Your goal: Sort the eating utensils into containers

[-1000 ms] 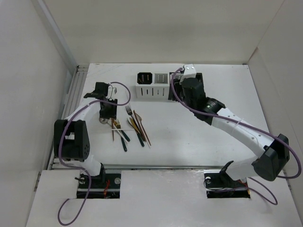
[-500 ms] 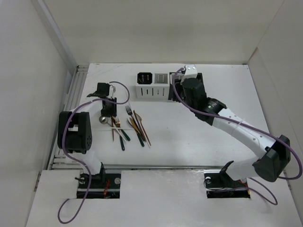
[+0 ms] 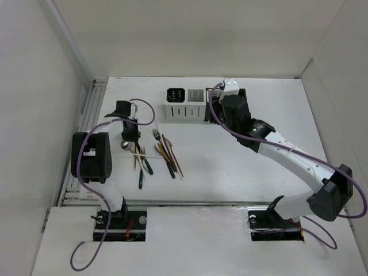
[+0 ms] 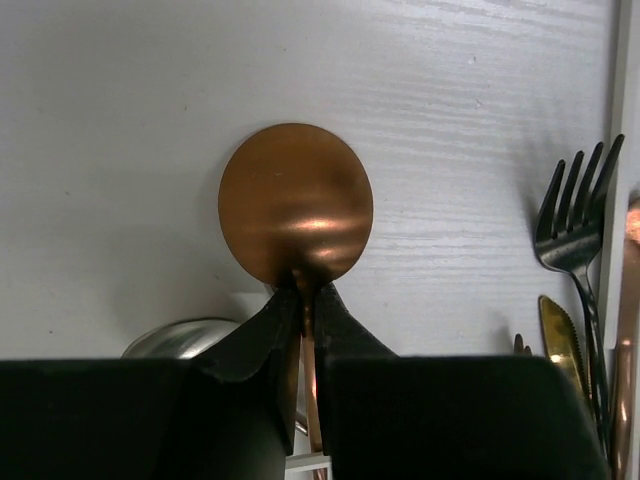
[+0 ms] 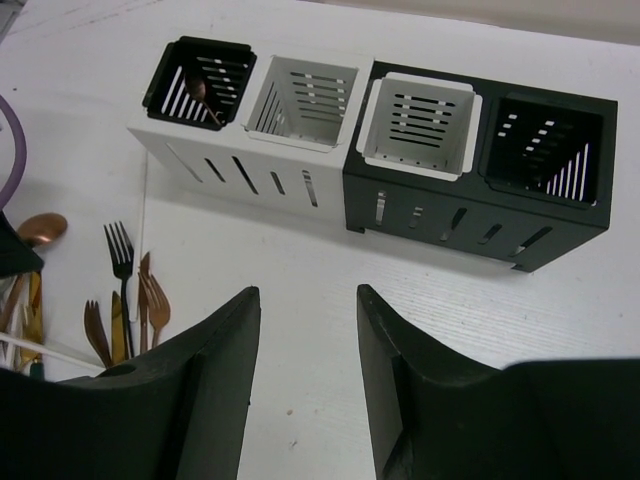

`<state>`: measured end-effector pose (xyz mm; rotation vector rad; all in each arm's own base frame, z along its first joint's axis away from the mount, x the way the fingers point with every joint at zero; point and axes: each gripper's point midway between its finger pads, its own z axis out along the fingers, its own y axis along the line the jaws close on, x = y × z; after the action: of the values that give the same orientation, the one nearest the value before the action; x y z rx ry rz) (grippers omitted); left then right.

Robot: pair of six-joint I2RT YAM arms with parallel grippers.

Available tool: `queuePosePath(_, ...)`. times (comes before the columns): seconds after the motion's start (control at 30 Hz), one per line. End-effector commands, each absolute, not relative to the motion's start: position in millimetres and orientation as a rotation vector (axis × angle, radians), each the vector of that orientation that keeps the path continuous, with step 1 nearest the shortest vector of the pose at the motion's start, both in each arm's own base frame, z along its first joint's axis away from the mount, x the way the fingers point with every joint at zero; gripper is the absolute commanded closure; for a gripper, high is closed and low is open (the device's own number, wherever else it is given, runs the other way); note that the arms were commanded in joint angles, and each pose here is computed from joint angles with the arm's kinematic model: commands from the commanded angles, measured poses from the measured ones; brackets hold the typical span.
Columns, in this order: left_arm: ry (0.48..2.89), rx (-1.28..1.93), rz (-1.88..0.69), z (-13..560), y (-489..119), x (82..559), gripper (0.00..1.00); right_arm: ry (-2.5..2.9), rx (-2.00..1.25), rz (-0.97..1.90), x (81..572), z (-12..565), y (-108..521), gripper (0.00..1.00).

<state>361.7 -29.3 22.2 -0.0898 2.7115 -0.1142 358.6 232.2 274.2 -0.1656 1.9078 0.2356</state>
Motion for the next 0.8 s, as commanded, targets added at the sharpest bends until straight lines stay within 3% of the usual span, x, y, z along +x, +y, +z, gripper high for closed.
queuePosePath(0.0,2.664,-0.124,-0.187,44.7,-37.2,376.5,1.00,1.834,-0.163,0.290,356.0,307.4,236.0,0.51)
queuePosePath(0.1,2.555,-0.113,-0.273,89.5,-48.8,403.8,1.00,1.837,-0.226,0.328,353.8,306.9,246.3,0.46)
queuePosePath(0.17,2.430,-0.089,-0.337,141.3,-57.7,424.7,1.00,1.835,-0.346,0.392,346.1,305.3,265.0,0.35)
queuePosePath(0.2,2.382,-0.089,-0.360,160.8,-60.8,430.5,1.00,1.824,-0.388,0.424,345.7,310.0,274.0,0.28)
queuePosePath(0.23,2.302,-0.066,-0.378,192.0,-63.6,434.9,1.00,1.810,-0.462,0.449,343.5,308.3,286.7,0.08)
queuePosePath(0.27,2.244,-0.064,-0.399,213.7,-66.4,439.0,1.00,1.796,-0.509,0.487,341.6,309.8,296.1,0.00)
queuePosePath(0.4,2.086,-0.063,-0.491,292.1,-78.5,452.4,1.00,1.691,-0.729,0.728,318.2,320.2,367.1,0.00)
queuePosePath(0.53,2.097,-0.102,-0.503,290.7,-81.5,451.0,1.00,1.611,-0.764,0.837,330.1,344.4,420.5,0.00)
queuePosePath(0.6,2.109,-0.094,-0.489,288.1,-88.6,449.1,1.00,1.649,-0.765,0.868,340.3,327.3,444.2,0.00)
queuePosePath(0.77,2.033,-0.079,-0.506,324.9,-93.7,450.4,1.00,1.636,-0.708,0.940,358.5,341.1,472.6,0.02)
